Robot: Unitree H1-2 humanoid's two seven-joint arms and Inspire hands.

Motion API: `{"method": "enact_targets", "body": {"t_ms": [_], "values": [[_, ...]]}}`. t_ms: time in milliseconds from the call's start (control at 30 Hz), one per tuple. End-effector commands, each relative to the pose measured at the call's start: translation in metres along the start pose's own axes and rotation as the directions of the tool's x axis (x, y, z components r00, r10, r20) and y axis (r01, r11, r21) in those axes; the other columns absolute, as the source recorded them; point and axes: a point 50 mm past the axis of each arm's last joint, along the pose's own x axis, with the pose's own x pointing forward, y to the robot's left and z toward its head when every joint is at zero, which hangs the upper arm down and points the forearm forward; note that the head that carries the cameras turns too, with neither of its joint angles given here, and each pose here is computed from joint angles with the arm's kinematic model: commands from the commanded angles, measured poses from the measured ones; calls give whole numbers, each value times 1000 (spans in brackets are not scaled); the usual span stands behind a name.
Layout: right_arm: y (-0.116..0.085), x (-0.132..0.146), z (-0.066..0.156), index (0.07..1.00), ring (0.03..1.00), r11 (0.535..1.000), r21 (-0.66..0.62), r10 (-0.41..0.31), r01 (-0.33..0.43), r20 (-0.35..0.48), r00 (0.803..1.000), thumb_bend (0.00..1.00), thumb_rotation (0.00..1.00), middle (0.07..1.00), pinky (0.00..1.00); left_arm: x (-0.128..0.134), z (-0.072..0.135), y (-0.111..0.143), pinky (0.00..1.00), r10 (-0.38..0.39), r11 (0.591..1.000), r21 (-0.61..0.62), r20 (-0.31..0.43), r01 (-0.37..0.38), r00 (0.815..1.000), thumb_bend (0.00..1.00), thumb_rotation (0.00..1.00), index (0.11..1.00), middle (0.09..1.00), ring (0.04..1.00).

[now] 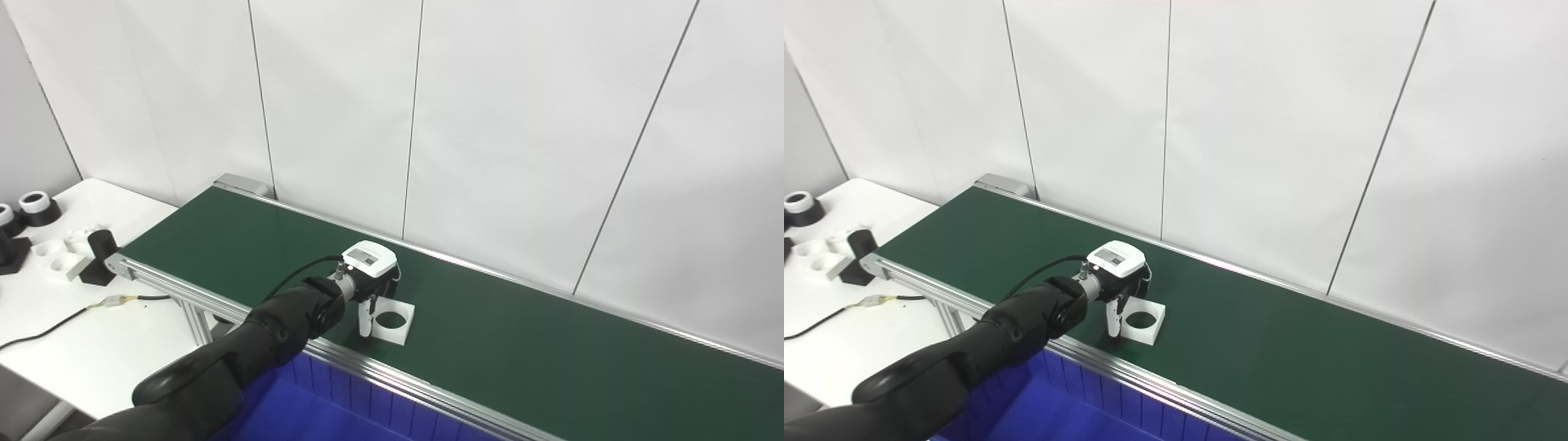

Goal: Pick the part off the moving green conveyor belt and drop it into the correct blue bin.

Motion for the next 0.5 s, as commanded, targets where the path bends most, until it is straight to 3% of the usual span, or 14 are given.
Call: {"method": "enact_targets", "body": {"t_ms": [0,467], "values": [[0,6,12,949,848,1000,-4,-10,10,74,997,343,620,899,720,-3,-4,-7,687,-37,999,11,-10,37,999,519,0,459,522,585],[0,6,12,950,849,1000,-2,-13,13,78,997,345,619,902,719,-7,-2,2,685,-22,999,-40,10,22,1000,521,0,471,510,573]]}}
